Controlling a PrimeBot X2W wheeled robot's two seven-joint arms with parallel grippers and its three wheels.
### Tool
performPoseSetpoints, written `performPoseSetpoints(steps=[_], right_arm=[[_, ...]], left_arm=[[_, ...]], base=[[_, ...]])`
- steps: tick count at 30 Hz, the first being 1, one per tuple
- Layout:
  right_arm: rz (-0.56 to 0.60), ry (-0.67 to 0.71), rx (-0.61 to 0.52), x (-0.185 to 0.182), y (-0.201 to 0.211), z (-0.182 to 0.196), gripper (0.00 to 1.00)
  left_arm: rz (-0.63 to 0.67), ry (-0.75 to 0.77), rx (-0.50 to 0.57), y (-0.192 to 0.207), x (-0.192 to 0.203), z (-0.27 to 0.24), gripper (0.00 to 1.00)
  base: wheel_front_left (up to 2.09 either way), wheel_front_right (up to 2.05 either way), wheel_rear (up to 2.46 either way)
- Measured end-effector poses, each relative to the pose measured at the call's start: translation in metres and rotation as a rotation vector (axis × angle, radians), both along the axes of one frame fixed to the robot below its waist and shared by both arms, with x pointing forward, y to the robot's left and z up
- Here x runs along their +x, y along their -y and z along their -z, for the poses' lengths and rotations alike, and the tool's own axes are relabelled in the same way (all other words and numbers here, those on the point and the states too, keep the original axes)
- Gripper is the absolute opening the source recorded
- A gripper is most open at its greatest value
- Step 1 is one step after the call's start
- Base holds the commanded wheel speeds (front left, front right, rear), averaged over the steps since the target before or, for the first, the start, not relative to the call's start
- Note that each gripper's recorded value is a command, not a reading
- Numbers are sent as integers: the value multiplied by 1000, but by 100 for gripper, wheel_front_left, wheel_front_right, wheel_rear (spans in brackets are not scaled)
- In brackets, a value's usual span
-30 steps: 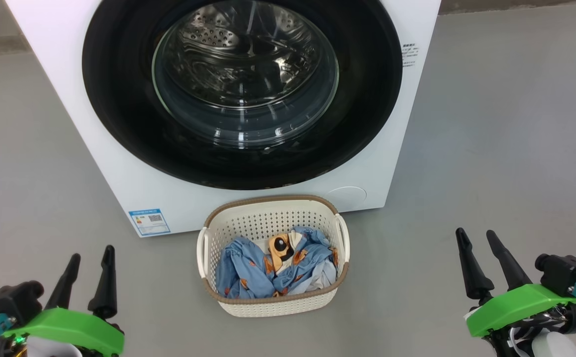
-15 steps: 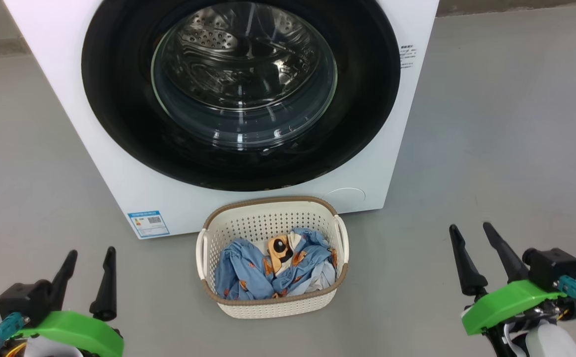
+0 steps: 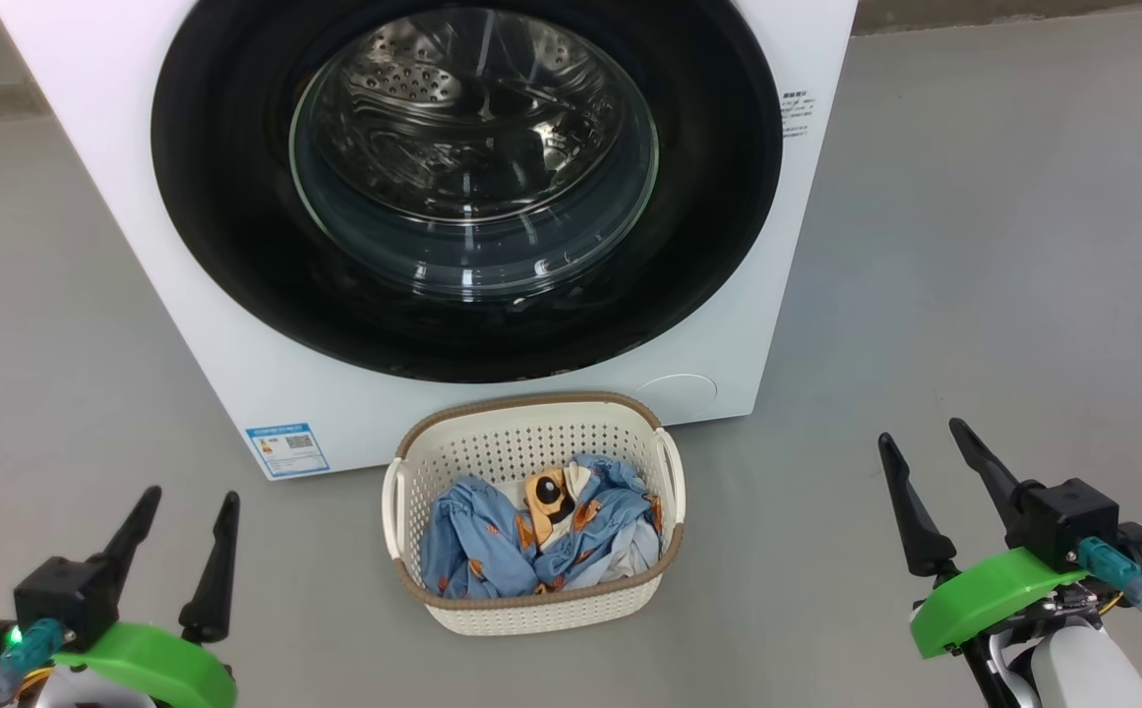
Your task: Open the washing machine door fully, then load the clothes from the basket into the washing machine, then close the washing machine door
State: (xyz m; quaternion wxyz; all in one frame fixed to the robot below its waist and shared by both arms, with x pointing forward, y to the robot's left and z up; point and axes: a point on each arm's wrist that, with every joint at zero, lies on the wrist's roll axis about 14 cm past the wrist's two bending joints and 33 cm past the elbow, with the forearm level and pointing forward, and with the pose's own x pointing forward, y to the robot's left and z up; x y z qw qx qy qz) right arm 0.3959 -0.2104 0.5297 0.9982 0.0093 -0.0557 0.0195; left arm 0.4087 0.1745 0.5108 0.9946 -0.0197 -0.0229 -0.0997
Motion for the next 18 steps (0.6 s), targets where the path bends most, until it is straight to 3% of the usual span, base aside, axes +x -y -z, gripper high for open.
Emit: performPoseSetpoints(steps=[18], right_arm=[[11,-7,-19,0,2,3,100]], left_arm=[[-43,-29,14,-13,2,10,100]], base=[[0,0,0]])
